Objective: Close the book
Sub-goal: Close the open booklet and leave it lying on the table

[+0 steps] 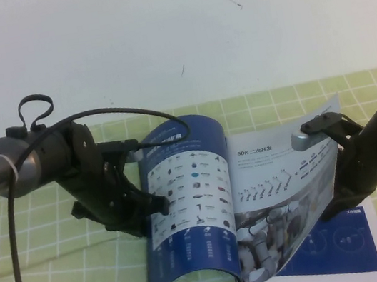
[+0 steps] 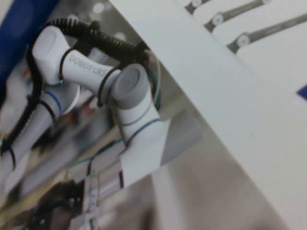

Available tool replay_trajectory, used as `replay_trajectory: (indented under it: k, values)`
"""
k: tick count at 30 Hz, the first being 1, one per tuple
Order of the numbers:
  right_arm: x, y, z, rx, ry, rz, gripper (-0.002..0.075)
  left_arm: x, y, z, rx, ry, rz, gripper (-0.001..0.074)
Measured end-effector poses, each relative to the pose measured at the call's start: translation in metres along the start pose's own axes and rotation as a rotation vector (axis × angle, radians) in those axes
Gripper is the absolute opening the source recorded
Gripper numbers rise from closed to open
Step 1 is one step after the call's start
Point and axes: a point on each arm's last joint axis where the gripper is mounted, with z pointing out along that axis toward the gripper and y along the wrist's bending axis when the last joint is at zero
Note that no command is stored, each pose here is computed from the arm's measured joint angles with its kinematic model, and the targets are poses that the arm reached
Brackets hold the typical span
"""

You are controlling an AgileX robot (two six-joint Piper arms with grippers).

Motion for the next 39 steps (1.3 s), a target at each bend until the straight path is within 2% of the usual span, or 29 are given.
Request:
replay_trajectory:
  k: [7, 11, 15, 17, 19, 23, 28, 32, 39]
  values:
    - [-0.001, 0.000, 0.000, -0.013, -0.016, -0.001, -0.0003, -0.003, -0.021, -0.020, 0.192, -0.072, 0.003, -0.0003]
    - [-0.003, 0.001, 0.002, -0.041, -0.042, 0.001, -0.0003, -0.010, -0.045, -0.047, 0.443, -0.189, 0.018, -0.0003]
    - [-0.006, 0.001, 0.000, -0.048, -0.029, -0.029, -0.0003, -0.012, -0.066, -0.066, 0.713, -0.269, 0.099, -0.0003]
    - [-0.008, 0.002, -0.007, -0.023, 0.016, -0.066, -0.0003, -0.011, -0.072, -0.072, 0.798, -0.286, 0.131, -0.0003]
    - [-0.008, 0.003, -0.020, 0.027, 0.085, -0.092, -0.0003, -0.011, -0.074, -0.074, 0.827, -0.296, 0.152, -0.0003]
    - [-0.011, 0.007, -0.075, 0.218, 0.151, -0.119, -0.0003, -0.009, -0.074, -0.075, 0.810, -0.292, 0.181, -0.0003]
    - [-0.008, 0.026, -0.144, 0.411, 0.065, -0.130, -0.0003, -0.007, -0.076, -0.090, 0.790, -0.326, 0.218, -0.0003]
    - [0.003, 0.053, -0.193, 0.472, -0.066, -0.156, -0.0003, -0.001, -0.093, -0.097, 0.838, -0.316, 0.245, -0.0004]
    - [0.038, 0.093, -0.253, 0.536, -0.185, -0.182, -0.0003, 0.014, -0.130, -0.101, 0.960, -0.287, 0.354, -0.0003]
